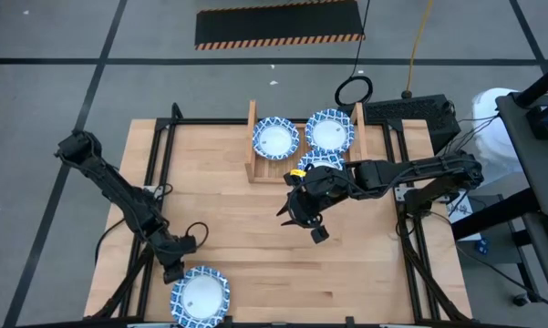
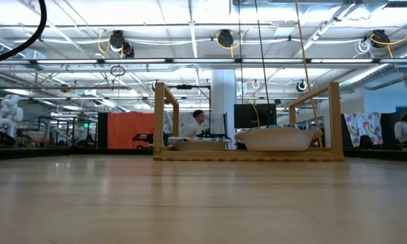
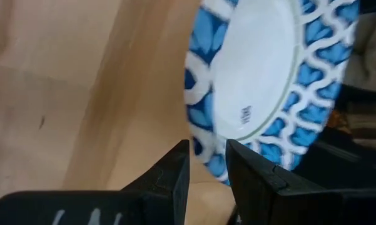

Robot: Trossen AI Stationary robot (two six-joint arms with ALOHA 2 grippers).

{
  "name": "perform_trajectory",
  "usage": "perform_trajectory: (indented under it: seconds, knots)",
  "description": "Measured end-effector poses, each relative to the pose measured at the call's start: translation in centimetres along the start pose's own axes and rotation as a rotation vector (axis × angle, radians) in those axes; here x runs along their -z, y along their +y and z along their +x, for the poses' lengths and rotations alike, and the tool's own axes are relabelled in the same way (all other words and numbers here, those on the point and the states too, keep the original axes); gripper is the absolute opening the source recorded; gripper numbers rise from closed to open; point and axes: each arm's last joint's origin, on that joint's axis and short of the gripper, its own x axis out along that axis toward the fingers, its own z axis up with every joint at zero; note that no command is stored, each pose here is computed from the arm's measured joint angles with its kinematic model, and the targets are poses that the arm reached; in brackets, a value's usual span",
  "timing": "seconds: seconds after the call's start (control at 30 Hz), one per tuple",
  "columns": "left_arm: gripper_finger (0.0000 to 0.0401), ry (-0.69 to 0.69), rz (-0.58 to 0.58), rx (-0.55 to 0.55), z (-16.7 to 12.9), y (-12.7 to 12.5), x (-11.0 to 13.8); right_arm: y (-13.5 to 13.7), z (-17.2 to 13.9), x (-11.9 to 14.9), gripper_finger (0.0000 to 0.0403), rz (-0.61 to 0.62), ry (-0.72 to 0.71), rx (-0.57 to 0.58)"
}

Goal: Place and stack bowls onto a shelf
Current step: Put the blue patterned bowl on the shelf

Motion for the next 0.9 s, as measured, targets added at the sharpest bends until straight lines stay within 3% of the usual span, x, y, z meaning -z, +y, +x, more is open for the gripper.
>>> perform_trajectory:
  seconds: [0.2, 0.47, 0.6, 0.9]
  knots:
    - [0.0108, 0.019, -0.014, -0.061, 1.2, 0.5, -0.1, 0.0, -0.2, 0.0, 0.0114, -0.007, -0.002, 0.000]
    - [0.0108, -0.001, -0.028, 0.018, 2.3, -0.3, -0.6, -0.1, -1.5, -0.3, 0.0114, -0.026, -0.029, 0.018]
    - [0.0104, 0.014, -0.019, -0.002, 3.0, -0.1, -0.7, 0.0, -2.7, -0.7, 0.0114, -0.032, -0.056, 0.029]
    - [0.0020, 0.071, -0.037, -0.013, 3.8, 0.1, -0.9, 0.4, -6.0, -1.5, 0.0114, -0.050, -0.135, 0.070]
